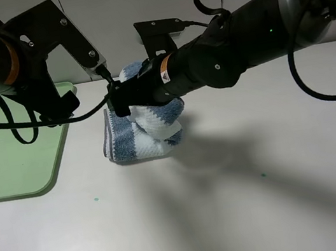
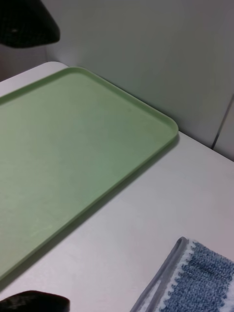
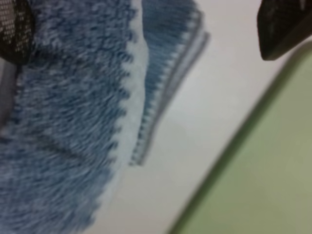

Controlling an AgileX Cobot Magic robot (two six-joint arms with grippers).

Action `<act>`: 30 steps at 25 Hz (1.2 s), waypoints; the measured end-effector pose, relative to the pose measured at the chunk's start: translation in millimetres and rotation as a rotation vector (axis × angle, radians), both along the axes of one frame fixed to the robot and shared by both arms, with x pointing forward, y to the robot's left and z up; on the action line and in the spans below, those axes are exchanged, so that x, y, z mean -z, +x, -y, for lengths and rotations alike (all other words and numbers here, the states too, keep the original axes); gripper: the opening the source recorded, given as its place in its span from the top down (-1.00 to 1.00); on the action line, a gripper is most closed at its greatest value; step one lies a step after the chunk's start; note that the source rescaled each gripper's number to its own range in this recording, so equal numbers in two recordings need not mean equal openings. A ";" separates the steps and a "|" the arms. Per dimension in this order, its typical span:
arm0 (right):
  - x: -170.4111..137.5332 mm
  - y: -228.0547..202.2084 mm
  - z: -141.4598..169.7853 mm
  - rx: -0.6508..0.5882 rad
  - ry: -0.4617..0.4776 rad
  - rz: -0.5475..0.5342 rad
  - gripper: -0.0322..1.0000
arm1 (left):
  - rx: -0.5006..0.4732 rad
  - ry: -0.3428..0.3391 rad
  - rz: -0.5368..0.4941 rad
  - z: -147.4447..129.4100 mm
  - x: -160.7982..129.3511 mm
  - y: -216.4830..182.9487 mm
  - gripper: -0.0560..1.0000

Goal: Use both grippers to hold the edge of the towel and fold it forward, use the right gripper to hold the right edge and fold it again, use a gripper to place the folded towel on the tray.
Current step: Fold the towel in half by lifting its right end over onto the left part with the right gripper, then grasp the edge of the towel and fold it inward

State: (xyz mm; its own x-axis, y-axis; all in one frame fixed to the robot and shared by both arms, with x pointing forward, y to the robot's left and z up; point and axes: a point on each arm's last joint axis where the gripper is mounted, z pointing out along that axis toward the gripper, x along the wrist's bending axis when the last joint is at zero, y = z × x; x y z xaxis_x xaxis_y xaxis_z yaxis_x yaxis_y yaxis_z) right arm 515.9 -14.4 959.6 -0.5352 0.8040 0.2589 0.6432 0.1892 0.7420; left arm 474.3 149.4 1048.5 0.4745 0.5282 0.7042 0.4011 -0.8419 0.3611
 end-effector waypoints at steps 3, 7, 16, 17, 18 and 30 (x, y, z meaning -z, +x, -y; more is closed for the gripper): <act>-2.5 -8.9 -10.9 -0.038 0.027 0.021 -0.99 | 0.001 -0.001 0.000 0.1 0.0 0.0 -1.00; -3.6 -16.6 -18.8 -0.066 0.041 0.029 -0.99 | 0.006 -0.004 0.001 0.6 0.0 0.1 -1.00; -0.6 -17.9 -16.9 -0.057 0.011 0.000 -0.99 | 0.006 -0.005 0.001 0.7 0.0 0.1 -1.00; 0.6 -18.4 -16.1 -0.055 -0.002 -0.010 -0.99 | 0.006 -0.005 0.001 0.7 0.0 0.1 -1.00; 2.3 -19.0 -14.8 -0.052 -0.021 -0.025 -0.99 | 0.006 -0.005 0.001 0.7 0.0 0.1 -1.00; 19.0 -24.3 19.1 -0.074 -0.397 -0.188 -1.00 | 0.006 -0.005 0.001 0.7 0.0 0.1 -1.00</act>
